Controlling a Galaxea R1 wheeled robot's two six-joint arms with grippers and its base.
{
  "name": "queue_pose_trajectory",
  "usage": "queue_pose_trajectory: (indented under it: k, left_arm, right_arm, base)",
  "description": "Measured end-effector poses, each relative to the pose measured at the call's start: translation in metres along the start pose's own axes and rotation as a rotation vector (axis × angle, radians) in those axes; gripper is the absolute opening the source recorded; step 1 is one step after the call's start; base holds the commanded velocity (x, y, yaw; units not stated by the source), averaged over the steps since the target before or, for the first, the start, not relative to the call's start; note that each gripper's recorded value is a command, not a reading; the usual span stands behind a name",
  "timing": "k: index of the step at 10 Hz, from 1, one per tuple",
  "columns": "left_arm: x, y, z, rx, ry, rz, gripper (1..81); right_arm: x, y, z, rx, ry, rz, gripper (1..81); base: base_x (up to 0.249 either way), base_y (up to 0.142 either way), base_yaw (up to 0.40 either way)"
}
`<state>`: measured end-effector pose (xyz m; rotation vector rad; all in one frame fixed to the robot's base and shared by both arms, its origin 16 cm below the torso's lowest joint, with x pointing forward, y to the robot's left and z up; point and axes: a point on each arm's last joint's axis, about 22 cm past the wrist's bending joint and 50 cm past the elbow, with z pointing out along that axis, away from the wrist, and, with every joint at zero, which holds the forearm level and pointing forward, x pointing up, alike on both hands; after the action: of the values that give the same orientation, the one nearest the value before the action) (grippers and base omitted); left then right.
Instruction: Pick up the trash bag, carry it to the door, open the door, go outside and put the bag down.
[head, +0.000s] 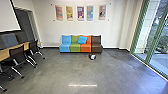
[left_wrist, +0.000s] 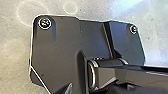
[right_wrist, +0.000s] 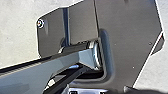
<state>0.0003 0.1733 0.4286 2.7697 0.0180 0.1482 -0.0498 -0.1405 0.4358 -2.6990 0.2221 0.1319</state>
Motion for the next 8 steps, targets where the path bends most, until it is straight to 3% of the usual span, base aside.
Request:
queue_pose_trajectory:
  k: [8]
  left_arm:
    - [-0.0006, 0.0000, 0.0000, 0.000, -0.003, -0.001, 81.1]
  right_arm:
    - [-0.0057, 0.0004, 0.0004, -0.001, 0.002, 0.001, 81.1]
  base:
    - [0.179, 0.000, 0.000]
